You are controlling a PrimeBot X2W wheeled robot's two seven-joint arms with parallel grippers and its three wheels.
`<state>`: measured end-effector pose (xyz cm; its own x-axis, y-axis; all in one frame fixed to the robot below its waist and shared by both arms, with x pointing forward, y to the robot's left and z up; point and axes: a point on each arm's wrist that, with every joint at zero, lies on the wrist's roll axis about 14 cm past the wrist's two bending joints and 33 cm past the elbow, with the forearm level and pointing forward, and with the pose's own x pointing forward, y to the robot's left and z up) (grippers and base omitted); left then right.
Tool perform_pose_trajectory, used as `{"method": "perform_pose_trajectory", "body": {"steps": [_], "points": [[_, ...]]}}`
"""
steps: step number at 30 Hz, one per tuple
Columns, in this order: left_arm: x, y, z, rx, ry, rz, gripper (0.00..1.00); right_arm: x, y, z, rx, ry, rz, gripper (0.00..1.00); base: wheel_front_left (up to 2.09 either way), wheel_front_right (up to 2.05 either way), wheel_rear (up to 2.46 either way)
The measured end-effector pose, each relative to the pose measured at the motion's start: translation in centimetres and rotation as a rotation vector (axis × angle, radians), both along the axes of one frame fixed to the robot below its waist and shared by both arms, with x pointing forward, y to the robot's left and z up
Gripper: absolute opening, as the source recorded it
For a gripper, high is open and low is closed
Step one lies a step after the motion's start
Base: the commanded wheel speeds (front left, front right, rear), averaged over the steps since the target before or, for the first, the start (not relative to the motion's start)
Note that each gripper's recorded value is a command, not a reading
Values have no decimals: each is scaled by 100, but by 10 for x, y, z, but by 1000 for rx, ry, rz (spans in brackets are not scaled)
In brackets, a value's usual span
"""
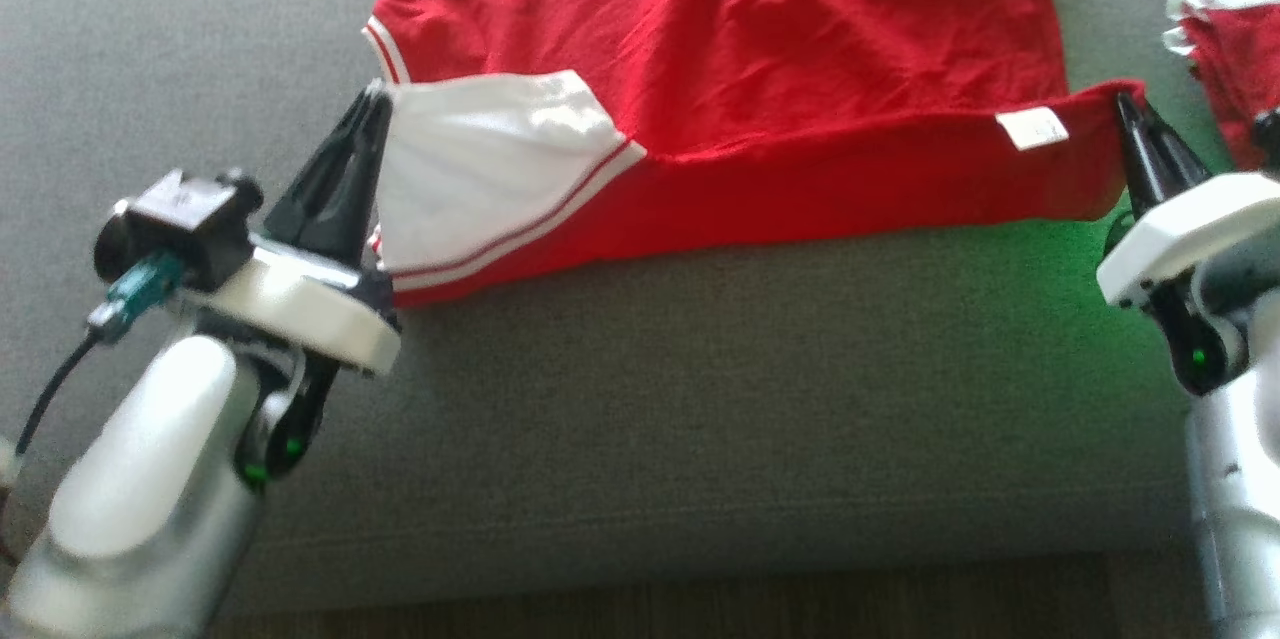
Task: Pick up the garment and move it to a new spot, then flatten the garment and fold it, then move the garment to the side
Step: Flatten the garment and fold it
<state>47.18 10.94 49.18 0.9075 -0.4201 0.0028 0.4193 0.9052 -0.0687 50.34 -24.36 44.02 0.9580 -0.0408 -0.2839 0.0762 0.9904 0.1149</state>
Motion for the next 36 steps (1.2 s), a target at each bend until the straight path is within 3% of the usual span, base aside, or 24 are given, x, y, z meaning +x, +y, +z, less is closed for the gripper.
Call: {"method": "perform_pose_trajectory", "body": {"steps": [9,13,16,17,18,19,20,21,31,36], "points": [[35,6,-23,146,-8,4,0,20,8,-24,-2,52,19,0,0,0,0],[43,4,-32,161,10,11,0,25,9,-31,-5,67,22,0,0,0,0],[41,2,-37,158,25,0,16,23,8,-38,-4,79,18,0,0,0,0],[42,2,-35,144,24,10,20,22,8,-40,-3,82,17,16,0,0,0],[43,2,-34,139,22,11,25,22,9,-40,-2,83,18,40,0,0,0],[42,1,-35,143,23,8,43,22,10,-40,-2,80,20,81,0,0,0],[42,1,-36,142,28,13,85,24,12,-39,-3,71,23,100,0,0,0],[42,1,-37,137,33,20,100,25,13,-36,-1,54,27,100,0,0,0],[32,18,-20,32,16,179,100,27,16,10,35,-137,17,100,0,0,0],[-16,8,-82,-10,259,208,100,5,16,1,65,-130,10,100,0,0,0]]}}
